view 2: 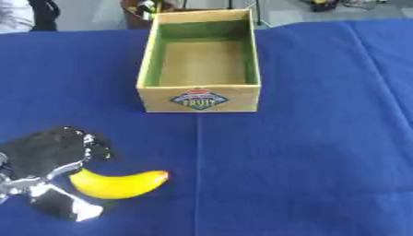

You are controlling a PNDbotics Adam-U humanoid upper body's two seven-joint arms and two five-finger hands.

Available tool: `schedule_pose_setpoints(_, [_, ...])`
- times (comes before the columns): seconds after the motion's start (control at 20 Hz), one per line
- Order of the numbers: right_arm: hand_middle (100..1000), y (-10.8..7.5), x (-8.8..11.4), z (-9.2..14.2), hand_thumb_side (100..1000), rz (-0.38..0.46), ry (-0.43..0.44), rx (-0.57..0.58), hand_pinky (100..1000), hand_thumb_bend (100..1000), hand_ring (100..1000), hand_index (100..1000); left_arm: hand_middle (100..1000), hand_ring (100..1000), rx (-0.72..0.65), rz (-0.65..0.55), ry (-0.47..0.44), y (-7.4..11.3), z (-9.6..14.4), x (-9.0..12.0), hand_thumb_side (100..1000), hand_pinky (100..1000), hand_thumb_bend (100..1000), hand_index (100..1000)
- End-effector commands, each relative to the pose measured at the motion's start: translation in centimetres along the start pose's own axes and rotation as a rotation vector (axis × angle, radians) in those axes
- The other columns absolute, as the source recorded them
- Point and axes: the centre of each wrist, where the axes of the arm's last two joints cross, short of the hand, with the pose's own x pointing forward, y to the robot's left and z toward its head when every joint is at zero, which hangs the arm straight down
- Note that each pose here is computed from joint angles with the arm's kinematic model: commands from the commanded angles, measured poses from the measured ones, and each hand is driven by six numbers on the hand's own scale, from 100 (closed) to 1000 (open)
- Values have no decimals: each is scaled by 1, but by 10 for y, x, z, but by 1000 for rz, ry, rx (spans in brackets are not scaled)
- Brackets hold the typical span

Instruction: Pick up objects on the table and place them in the box.

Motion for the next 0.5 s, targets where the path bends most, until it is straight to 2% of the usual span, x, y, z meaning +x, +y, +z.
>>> schedule_pose_setpoints(0.05, [541,-1,4,-6,855,-13,-23,-1,702,100,626,726,541,561,8,-28,6,2,2,2,634,546,461,773])
schedule_pose_setpoints(0.15, [541,0,4,-7,855,-14,-24,-3,702,100,626,726,540,560,2,-34,10,0,2,3,633,544,458,773])
schedule_pose_setpoints(0.2, [541,0,4,-7,856,-15,-24,-4,702,100,626,726,545,551,0,-35,16,-1,2,3,629,526,405,773])
schedule_pose_setpoints(0.3, [541,0,4,-7,856,-18,-24,-6,702,100,626,725,549,552,-1,-37,29,-3,2,3,628,525,390,774])
schedule_pose_setpoints(0.35, [540,0,4,-7,856,-19,-24,-7,702,100,626,725,557,553,2,-38,37,-3,2,4,634,523,355,775])
schedule_pose_setpoints(0.5, [540,0,4,-7,855,-22,-22,-8,702,100,626,725,560,555,4,-38,54,-5,2,5,630,526,345,776])
